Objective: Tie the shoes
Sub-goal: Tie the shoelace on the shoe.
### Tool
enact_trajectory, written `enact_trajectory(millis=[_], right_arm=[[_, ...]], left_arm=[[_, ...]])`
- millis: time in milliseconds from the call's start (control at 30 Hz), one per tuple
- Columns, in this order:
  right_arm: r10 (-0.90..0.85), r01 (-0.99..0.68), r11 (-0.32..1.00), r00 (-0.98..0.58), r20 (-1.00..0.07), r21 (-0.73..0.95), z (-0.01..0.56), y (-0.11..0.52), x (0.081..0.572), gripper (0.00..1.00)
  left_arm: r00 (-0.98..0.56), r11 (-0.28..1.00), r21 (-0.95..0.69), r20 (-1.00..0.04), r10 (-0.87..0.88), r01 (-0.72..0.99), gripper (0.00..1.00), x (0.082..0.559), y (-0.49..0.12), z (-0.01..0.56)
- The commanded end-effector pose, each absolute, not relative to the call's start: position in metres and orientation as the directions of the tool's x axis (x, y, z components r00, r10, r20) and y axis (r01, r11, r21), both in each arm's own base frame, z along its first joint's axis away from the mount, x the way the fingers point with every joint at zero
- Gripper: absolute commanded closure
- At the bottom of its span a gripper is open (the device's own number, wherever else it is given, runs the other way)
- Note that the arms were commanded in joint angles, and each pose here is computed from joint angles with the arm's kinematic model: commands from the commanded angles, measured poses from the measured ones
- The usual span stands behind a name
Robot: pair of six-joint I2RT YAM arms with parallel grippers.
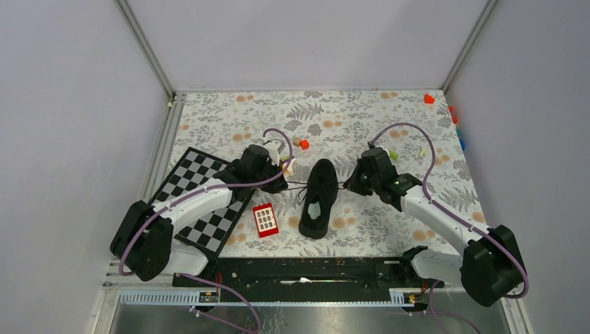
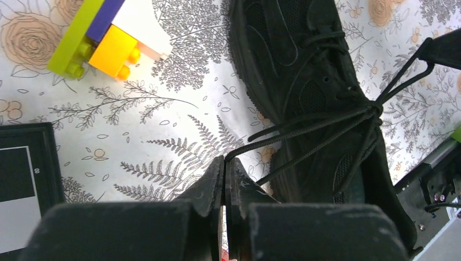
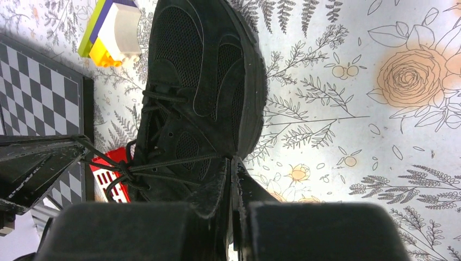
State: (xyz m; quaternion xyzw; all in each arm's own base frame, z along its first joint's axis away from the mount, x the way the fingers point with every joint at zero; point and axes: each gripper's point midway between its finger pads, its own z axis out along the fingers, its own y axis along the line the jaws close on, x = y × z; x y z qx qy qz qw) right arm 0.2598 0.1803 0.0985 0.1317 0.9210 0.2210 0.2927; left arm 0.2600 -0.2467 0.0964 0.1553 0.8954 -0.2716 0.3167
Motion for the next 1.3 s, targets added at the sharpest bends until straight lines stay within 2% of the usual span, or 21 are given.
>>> enact_trajectory(millis=[0,800,1267], right_arm=[[0.409,0.154,0.875,-0.743,-0.53,0.46,0.101,0.168,0.27,1.0],[0.455,0.254,0.875,-0.72,-0.523,0.411,0.082,0.135,0.261,1.0],[0.469,0.254,0.871,-0.68,-0.563,0.42,0.102,0.125,0.264,1.0]], left_arm=[[-0.725,0.835,-0.355,-0.685,0.073,0.419,1.0,0.272,-0.237,0.105],[-0.724,0.882,-0.299,-0.686,0.067,0.365,1.0,0.24,-0.189,0.106],[-0.691,0.896,-0.289,-0.722,0.028,0.338,1.0,0.239,-0.173,0.124]])
